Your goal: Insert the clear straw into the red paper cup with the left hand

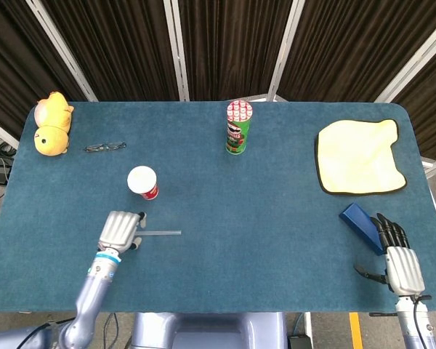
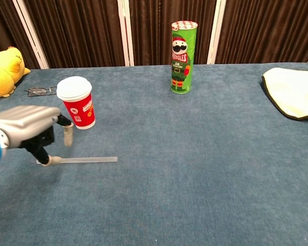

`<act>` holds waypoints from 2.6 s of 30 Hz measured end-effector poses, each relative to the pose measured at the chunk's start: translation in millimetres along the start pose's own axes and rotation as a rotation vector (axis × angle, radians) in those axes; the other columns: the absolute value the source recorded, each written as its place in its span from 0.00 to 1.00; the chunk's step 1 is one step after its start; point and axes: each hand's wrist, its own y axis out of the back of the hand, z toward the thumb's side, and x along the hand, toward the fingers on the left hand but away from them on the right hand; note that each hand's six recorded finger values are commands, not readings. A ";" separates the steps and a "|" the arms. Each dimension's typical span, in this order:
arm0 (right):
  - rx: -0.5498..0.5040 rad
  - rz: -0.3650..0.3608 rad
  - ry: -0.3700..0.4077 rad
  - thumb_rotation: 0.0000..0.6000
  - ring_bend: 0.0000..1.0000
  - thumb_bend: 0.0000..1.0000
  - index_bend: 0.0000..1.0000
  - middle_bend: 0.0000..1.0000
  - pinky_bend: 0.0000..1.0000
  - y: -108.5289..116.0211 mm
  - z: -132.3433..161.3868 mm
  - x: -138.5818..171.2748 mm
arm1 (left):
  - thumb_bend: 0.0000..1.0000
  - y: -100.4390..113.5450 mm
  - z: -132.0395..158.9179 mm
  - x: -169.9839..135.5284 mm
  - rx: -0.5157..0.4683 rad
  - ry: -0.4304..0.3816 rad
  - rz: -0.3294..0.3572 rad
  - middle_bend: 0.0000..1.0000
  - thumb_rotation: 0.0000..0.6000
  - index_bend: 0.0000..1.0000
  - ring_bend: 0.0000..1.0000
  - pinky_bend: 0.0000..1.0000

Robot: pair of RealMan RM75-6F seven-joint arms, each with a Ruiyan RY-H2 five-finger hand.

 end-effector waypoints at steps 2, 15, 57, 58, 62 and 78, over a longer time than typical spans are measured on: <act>-0.002 0.002 -0.002 1.00 0.00 0.07 0.00 0.00 0.00 -0.2 -0.3 0.3 | 0.30 -3.7 8.5 4.1 0.000 -0.002 -0.011 1.00 1.00 0.49 0.94 0.80; -0.014 0.010 -0.002 1.00 0.00 0.07 0.00 0.00 0.00 -0.4 -0.4 1.4 | 0.38 -13.4 32.5 19.6 0.030 -0.006 -0.008 1.00 1.00 0.55 0.94 0.80; -0.017 0.019 -0.002 1.00 0.00 0.07 0.00 0.00 0.00 -1.5 0.8 2.8 | 0.39 -19.2 38.4 20.1 -0.014 -0.001 -0.035 1.00 1.00 0.55 0.94 0.80; -0.017 0.021 -0.002 1.00 0.00 0.07 0.00 0.00 0.00 -1.7 0.7 2.9 | 0.39 -15.4 39.2 19.3 -0.024 -0.005 -0.026 1.00 1.00 0.55 0.94 0.80; -0.012 0.028 -0.003 1.00 0.00 0.07 0.00 0.00 0.00 -3.0 0.3 3.2 | 0.39 1.0 42.3 15.4 -0.074 -0.019 0.008 1.00 1.00 0.55 0.94 0.80; -0.012 0.034 -0.014 1.00 0.00 0.07 0.00 0.00 0.00 -5.2 -0.9 3.1 | 0.39 103.8 70.6 -19.3 -0.460 -0.151 0.147 1.00 1.00 0.55 0.94 0.80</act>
